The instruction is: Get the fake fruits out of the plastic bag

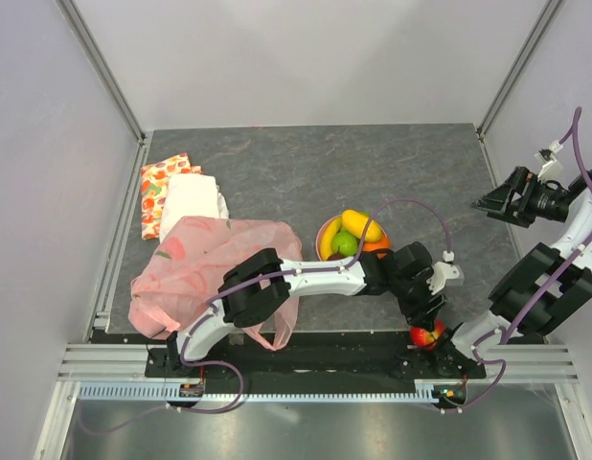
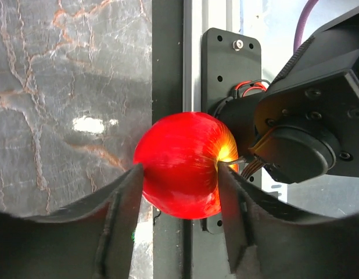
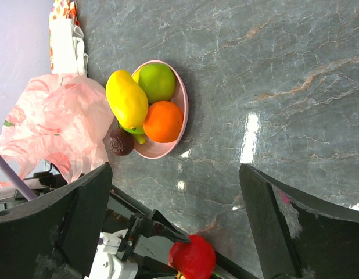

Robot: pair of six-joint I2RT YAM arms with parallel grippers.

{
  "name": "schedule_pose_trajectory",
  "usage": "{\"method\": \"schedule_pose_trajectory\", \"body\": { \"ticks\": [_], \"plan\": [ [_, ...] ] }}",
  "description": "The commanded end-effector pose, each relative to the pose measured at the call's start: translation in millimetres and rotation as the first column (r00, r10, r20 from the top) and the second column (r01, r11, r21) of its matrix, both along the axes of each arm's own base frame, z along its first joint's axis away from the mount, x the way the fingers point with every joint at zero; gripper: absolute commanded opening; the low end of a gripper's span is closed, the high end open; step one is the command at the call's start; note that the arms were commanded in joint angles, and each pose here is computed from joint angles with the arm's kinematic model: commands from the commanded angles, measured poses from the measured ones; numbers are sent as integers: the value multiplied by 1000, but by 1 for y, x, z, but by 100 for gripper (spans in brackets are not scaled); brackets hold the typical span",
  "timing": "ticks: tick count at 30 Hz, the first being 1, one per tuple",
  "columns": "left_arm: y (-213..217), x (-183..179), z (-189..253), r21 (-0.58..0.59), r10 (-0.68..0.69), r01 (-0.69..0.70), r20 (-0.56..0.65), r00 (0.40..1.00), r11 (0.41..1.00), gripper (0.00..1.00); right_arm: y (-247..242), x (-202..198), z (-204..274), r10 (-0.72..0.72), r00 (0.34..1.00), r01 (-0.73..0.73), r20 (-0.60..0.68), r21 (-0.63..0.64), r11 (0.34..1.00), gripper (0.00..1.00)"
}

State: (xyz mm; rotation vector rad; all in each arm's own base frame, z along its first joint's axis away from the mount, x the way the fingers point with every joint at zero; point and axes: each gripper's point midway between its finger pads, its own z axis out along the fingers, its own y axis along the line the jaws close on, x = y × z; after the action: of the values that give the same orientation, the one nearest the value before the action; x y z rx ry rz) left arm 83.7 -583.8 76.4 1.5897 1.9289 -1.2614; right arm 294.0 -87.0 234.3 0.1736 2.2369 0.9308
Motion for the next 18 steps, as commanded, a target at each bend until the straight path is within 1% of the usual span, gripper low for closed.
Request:
{"method": "schedule_pose_trajectory", "body": {
  "ticks": [1,2,4,5,6,7,8,10,13,14,15,16,17,18],
  "plan": [
    [-2,-10,6,4,-50,50,-2,999,999,48,12,-6,11,15,1000,-15,-7,82,996,98],
    [-1,-10,6,10,-52,52,-3,999,999,37,12,-6,11,15,1000,-14,-6,83,996,98],
    [-1,-8,15,-7,-52,52,10,999,999,28,13,-6,11,15,1000,-15,-4,88,996,98],
    [-1,-4,18,-11,-43,44,20,999,999,19,12,-6,11,14,1000,-14,-4,90,996,98],
    [-1,-3,26,-24,-40,41,25,999,999,12,13,-6,13,15,1000,-15,1,88,996,98],
    [1,0,29,-29,-36,37,34,999,999,8,12,-6,13,14,1000,-14,1,87,996,98],
    [1,2,34,-36,-29,31,39,999,999,2,12,-5,15,14,1000,-14,5,81,997,98],
    [5,11,53,-68,-16,19,51,999,998,2,10,-4,19,13,1000,-14,16,70,997,98],
    [14,19,71,-96,-23,29,67,997,995,2,9,-2,22,14,1000,-15,27,61,998,98],
    [18,16,70,-84,-43,47,49,998,995,19,9,-3,21,14,1000,-15,24,52,999,98],
    [20,12,71,-83,-64,68,40,997,994,34,9,-4,21,16,1000,-17,22,40,999,98],
    [21,8,69,-79,-83,85,26,996,993,46,8,-5,19,18,1000,-19,20,31,999,98],
    [23,0,66,-78,-121,119,-11,993,990,60,8,-6,19,18,1000,-18,19,30,999,98],
    [23,-5,62,-69,-131,129,-26,991,989,66,10,-7,18,20,1000,-21,18,35,999,98]
  ]
}}
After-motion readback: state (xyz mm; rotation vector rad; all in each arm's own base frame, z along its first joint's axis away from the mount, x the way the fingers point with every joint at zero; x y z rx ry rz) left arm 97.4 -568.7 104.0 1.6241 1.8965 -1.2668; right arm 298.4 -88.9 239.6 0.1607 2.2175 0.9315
